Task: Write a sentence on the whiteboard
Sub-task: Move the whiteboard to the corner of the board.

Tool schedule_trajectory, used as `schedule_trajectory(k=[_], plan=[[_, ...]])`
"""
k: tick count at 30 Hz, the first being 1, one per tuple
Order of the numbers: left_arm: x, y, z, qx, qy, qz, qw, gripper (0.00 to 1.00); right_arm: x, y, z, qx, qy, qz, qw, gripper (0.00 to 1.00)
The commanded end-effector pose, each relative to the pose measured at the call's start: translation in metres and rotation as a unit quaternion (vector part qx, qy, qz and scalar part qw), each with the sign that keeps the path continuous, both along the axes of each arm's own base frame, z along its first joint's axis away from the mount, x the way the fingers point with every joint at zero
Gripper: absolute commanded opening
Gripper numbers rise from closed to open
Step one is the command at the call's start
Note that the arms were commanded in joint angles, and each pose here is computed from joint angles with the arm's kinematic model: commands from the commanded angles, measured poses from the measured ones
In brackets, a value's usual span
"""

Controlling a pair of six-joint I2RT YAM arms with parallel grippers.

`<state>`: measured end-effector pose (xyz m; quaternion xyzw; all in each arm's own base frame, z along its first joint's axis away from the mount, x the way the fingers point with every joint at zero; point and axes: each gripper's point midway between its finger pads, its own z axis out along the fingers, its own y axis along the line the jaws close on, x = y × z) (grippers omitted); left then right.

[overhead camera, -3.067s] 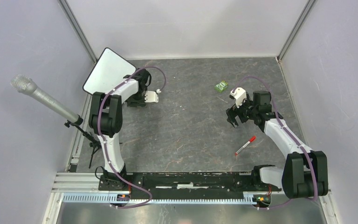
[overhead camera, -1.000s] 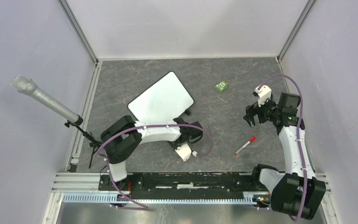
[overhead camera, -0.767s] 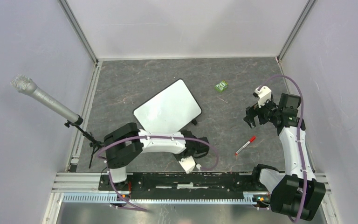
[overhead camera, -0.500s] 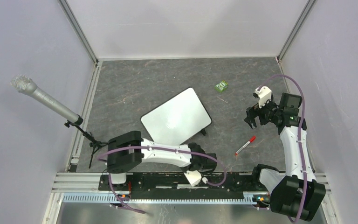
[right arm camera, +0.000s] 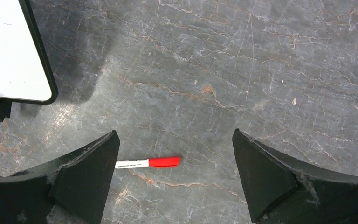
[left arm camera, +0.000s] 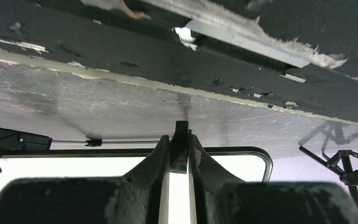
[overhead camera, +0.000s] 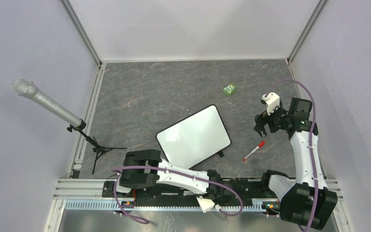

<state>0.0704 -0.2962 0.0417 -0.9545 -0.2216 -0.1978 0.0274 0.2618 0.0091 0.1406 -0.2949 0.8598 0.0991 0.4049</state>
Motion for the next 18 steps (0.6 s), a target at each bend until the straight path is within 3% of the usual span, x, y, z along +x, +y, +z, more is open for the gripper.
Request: schedule_trajectory(k=[1,4,8,9,14,18], plan=[[-0.011,-0.013,0.006,-0.027,0.0,0.022,0.999,0.13,0.002,-0.006,0.014,-0.023,-0.021,0.003,1.0,0.98],[-0.011,-0.015,0.01,-0.033,-0.003,0.028,0.999,0.39,0.0,-0.008,0.013,-0.031,-0.014,0.007,0.999,0.98],[-0.019,-0.016,0.021,-0.051,0.02,0.04,0.998,0.57,-0.003,-0.011,0.012,-0.039,-0.002,0.005,0.999,0.98],[-0.021,-0.017,0.025,-0.057,0.027,0.045,0.997,0.66,-0.004,-0.011,0.011,-0.039,0.002,0.004,0.999,0.98],[-0.038,-0.026,0.05,-0.097,0.084,0.08,0.988,0.73,-0.009,-0.012,0.004,-0.039,0.027,0.004,0.999,0.97],[-0.039,-0.038,0.084,-0.155,0.152,0.137,0.967,0.77,-0.014,-0.017,-0.007,-0.068,0.041,0.029,0.996,0.97]])
